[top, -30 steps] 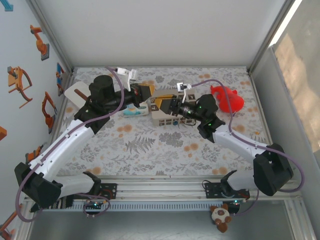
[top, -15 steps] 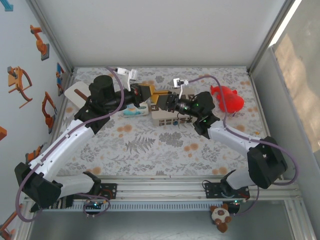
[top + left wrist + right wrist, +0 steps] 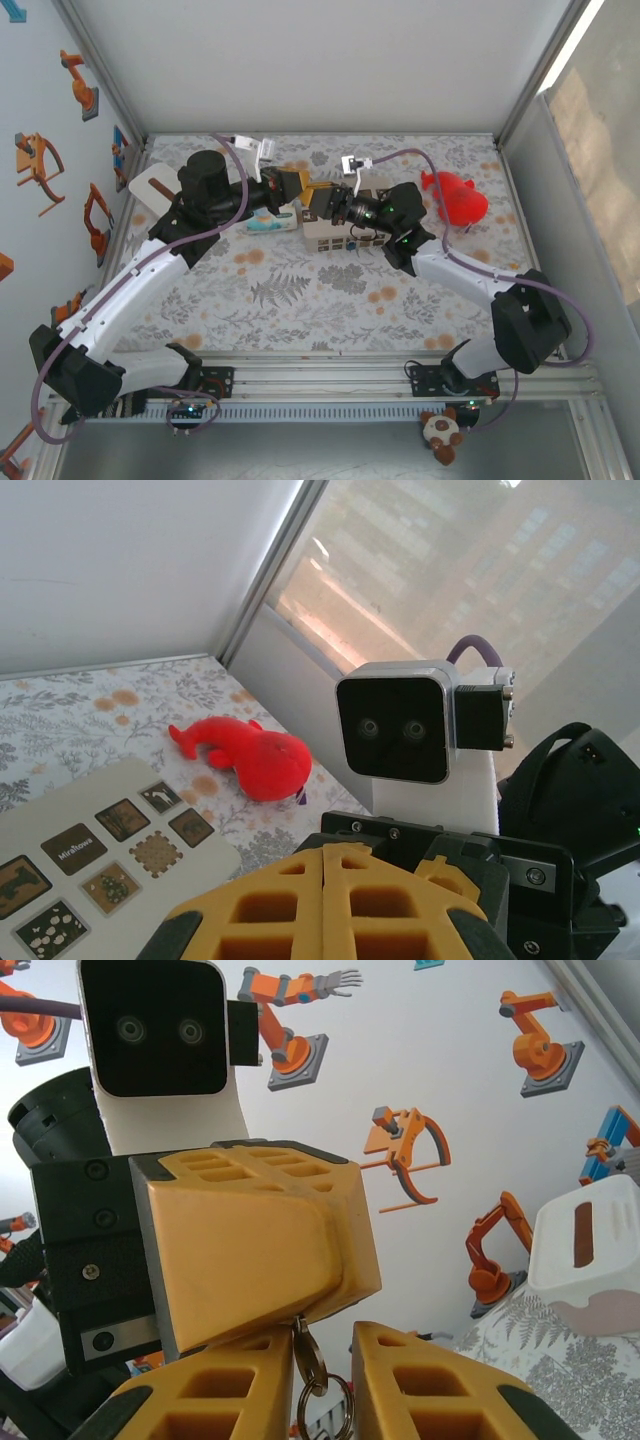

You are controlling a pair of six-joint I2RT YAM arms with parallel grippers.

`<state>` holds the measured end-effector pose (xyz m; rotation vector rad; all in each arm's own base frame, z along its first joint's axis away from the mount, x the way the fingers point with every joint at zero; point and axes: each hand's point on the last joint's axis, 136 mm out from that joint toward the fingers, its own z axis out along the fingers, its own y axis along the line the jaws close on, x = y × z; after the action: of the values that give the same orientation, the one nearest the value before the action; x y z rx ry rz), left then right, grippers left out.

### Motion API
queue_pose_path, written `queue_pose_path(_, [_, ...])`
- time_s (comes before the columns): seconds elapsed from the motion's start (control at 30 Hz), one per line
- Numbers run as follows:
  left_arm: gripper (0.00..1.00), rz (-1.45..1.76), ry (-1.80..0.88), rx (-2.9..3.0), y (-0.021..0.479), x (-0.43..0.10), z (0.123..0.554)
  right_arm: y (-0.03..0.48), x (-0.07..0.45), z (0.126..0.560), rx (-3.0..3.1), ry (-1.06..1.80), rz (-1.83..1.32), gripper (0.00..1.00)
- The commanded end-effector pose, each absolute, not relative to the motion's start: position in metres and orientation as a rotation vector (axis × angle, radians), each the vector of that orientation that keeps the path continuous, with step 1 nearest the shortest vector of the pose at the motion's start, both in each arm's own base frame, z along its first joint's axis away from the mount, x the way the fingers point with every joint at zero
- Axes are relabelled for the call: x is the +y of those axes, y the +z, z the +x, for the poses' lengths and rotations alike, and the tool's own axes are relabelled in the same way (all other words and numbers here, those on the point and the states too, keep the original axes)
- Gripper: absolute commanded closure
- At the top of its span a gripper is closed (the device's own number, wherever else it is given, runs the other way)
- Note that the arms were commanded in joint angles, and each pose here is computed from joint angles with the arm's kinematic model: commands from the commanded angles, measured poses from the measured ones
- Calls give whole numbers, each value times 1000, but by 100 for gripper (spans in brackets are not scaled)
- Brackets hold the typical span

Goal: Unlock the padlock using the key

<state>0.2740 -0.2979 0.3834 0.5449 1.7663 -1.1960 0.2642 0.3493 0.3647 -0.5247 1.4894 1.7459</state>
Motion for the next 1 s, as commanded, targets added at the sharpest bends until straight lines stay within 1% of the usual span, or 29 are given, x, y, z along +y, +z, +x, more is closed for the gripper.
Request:
queue_pose_path(0.0, [100,551,-1211,1728,393,-296,268,383,346,257,1415,1752,-549,81])
queue_pose_path(0.17, [100,550,-1209,1726,394,-296,268,378,344,257,1430,1746,-532,83])
queue_pose_path(0.27, [100,549,-1209,1728,394,-295,268,376,344,257,1437,1742,-530,90])
queue_pose_path(0.37, [100,542,-1204,1729,394,-295,269,374,344,257,1444,1737,-530,94])
queue_pose_path(0.43, [100,535,-1197,1731,394,-294,269,372,343,257,1450,1730,-530,100])
queue_pose_path(0.47, [100,535,-1197,1732,394,-294,269,370,343,258,1458,1724,-528,100])
queue_pose_path(0.5, [92,531,-1197,1733,394,-293,270,369,343,258,1468,1713,-525,100])
queue_pose_path(0.53, [79,526,-1199,1735,395,-293,270,367,342,259,1478,1699,-527,100])
queue_pose_path(0.6, [67,516,-1204,1731,399,-290,270,362,341,260,1512,1660,-532,100])
queue_pose_path(0.63, [58,502,-1206,1730,402,-286,270,360,340,260,1529,1622,-543,100])
queue_pose_path(0.7, [48,443,-1206,1738,408,-273,274,350,336,261,1589,1524,-567,100])
queue_pose_path(0.73, [45,395,-1203,1746,411,-263,277,345,332,262,1629,1450,-580,100])
queue_pose_path(0.77, [43,351,-1203,1751,414,-253,279,341,329,262,1657,1388,-594,100])
queue_pose_path(0.87, [42,237,-1209,1770,420,-227,279,329,314,260,1731,1073,-706,100])
queue_pose_path(0.97, [38,130,-1179,1856,415,-212,275,324,295,263,1733,768,-804,100])
